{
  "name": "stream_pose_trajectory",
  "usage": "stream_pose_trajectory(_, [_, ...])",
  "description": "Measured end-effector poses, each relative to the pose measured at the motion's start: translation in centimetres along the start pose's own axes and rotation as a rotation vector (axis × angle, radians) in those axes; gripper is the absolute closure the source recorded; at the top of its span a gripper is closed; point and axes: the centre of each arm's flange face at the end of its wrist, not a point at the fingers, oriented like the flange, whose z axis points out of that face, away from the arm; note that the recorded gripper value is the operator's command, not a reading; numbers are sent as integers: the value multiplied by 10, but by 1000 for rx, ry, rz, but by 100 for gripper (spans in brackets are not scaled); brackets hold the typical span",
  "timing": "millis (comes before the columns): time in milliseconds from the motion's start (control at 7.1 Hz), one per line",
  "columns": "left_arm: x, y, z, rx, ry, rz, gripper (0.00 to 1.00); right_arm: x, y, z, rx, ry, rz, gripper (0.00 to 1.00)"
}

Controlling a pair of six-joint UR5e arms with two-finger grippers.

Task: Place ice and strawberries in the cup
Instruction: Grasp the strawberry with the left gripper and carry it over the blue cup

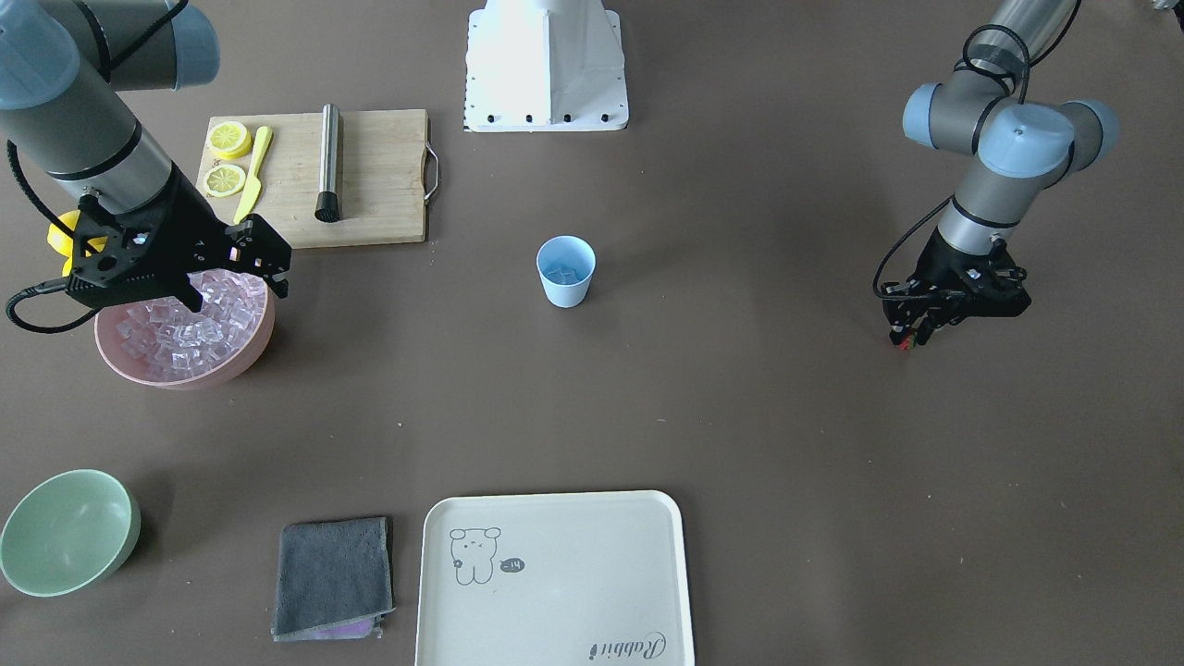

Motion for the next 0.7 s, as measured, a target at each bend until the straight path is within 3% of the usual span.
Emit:
stream_pose_trajectory(423, [32,-44,-85,-45,103,-73,100,1,0,0,0,0,0,0])
stream_pose_trajectory(704, [116,-52,-114,-47,148,-174,100,1,1,0,0,1,0,0])
